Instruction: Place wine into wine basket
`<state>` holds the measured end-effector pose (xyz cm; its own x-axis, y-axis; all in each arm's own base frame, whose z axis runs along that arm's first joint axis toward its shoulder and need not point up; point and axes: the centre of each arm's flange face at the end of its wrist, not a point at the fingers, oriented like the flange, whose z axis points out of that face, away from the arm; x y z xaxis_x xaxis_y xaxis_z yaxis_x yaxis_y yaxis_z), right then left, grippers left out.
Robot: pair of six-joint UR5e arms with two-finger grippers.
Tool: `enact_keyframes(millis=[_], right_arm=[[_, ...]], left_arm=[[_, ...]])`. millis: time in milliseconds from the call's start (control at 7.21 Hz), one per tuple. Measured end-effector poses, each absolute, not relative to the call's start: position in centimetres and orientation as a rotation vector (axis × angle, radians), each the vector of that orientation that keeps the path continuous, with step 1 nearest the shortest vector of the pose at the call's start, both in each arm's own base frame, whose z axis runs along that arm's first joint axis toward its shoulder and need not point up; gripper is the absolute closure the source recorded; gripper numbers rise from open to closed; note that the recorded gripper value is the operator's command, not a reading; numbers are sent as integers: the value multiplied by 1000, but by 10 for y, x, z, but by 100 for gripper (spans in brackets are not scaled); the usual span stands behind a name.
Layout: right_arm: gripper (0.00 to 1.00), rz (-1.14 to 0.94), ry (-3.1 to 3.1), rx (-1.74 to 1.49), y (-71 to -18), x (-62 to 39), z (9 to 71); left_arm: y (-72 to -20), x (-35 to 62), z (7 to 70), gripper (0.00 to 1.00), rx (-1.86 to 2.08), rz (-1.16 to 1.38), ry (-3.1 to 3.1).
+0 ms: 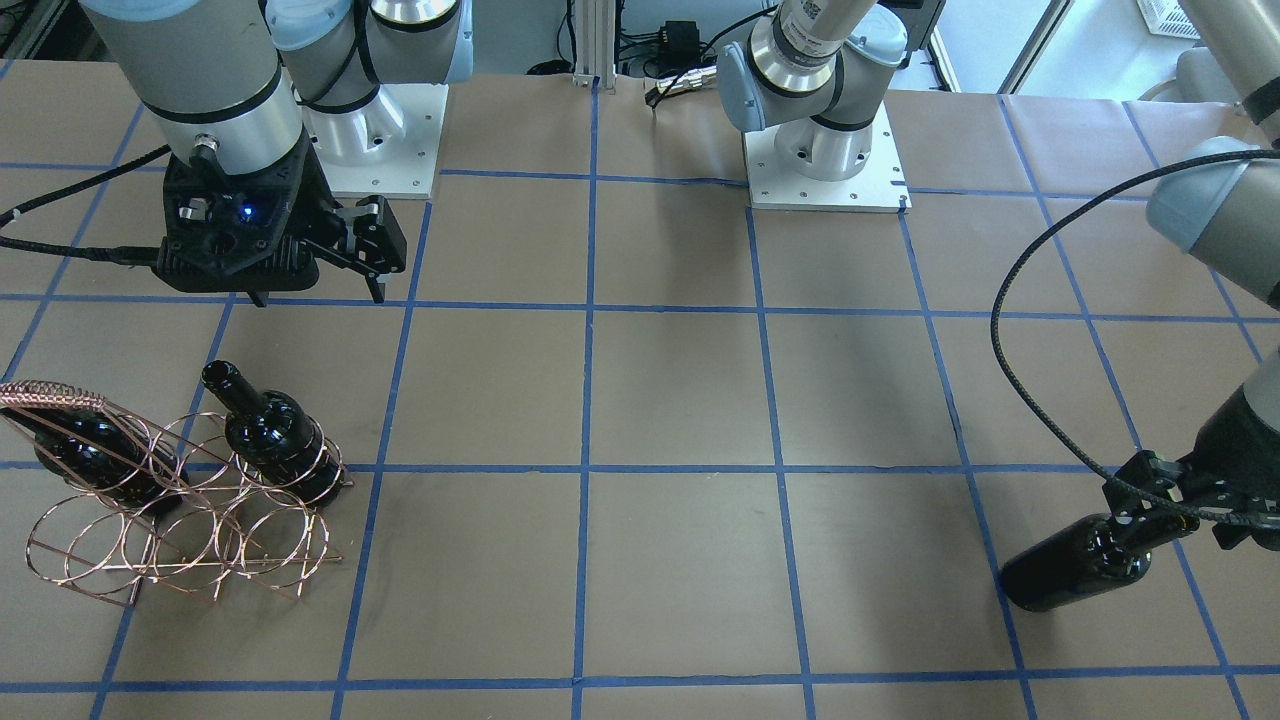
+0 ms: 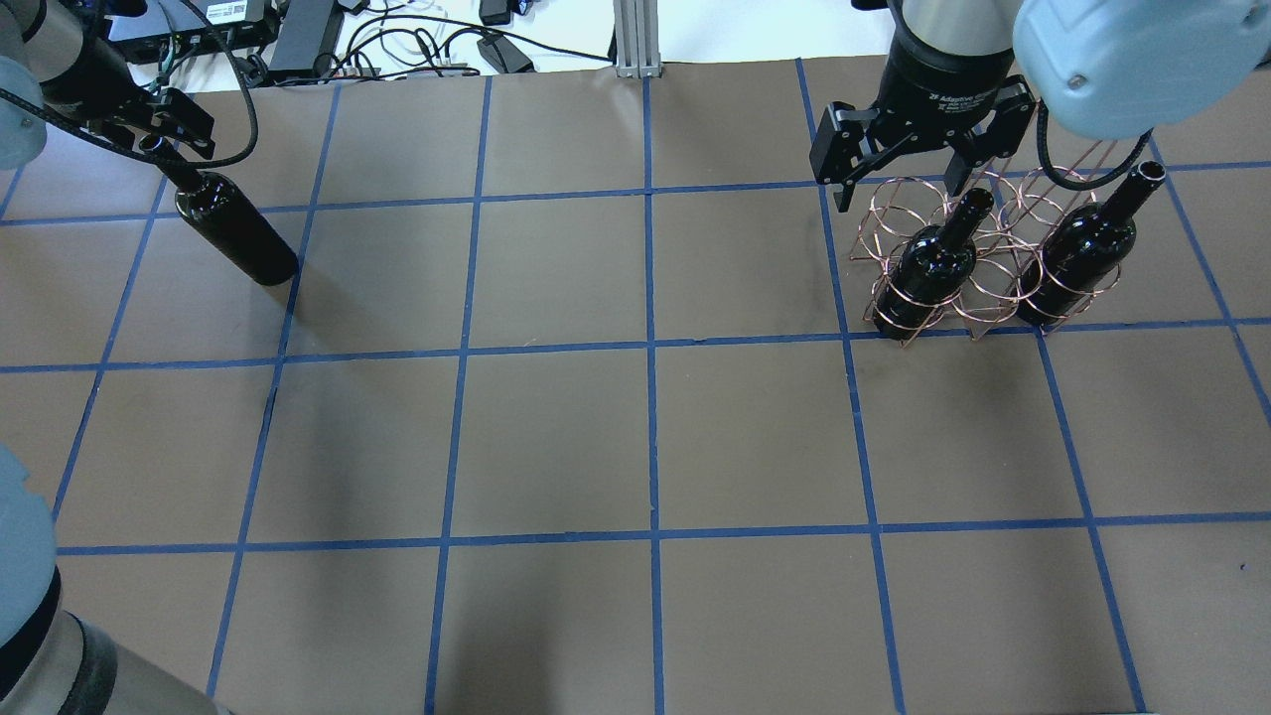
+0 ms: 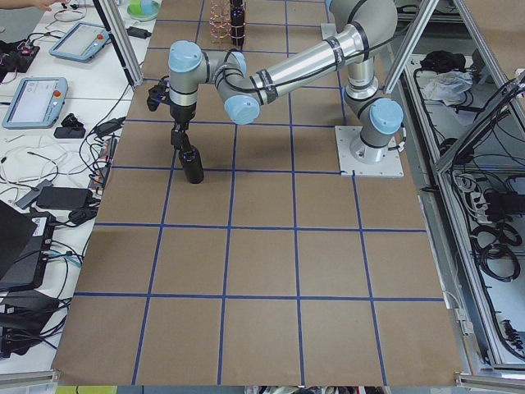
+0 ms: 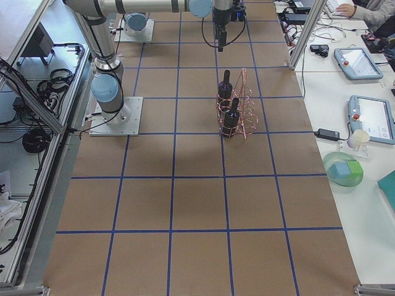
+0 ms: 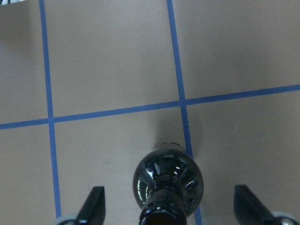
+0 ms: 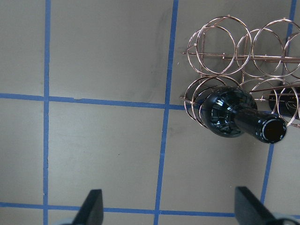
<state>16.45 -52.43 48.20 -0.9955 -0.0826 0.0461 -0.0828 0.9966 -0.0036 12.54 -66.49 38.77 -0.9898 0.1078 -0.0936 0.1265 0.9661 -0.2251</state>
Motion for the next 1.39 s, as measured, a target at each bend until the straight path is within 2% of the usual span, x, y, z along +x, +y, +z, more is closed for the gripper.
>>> enact_keyframes(millis=[139, 278, 416, 555, 1110, 1249, 1388], right_arm=[[0, 4, -3093, 125, -524, 165, 482], [0, -4, -3093, 124, -523, 165, 480], [0, -9, -3093, 124, -523, 165, 478], [0, -7, -3093, 124, -523, 165, 477], [0, 1, -3095, 124, -521, 165, 476], [0, 2, -3096, 125, -522, 165, 476], [0, 3, -3094, 129, -522, 165, 476]], left_arm=[[-665, 125, 386, 20, 181, -342, 3039], [-664, 123, 385, 37, 182, -324, 3042], [-662, 123, 385, 39, 181, -307, 3046], [-661, 122, 385, 48, 179, -297, 3050], [-660, 124, 385, 55, 175, -294, 3057], [-660, 125, 385, 59, 175, -295, 3057], [-660, 125, 385, 70, 174, -296, 3058]])
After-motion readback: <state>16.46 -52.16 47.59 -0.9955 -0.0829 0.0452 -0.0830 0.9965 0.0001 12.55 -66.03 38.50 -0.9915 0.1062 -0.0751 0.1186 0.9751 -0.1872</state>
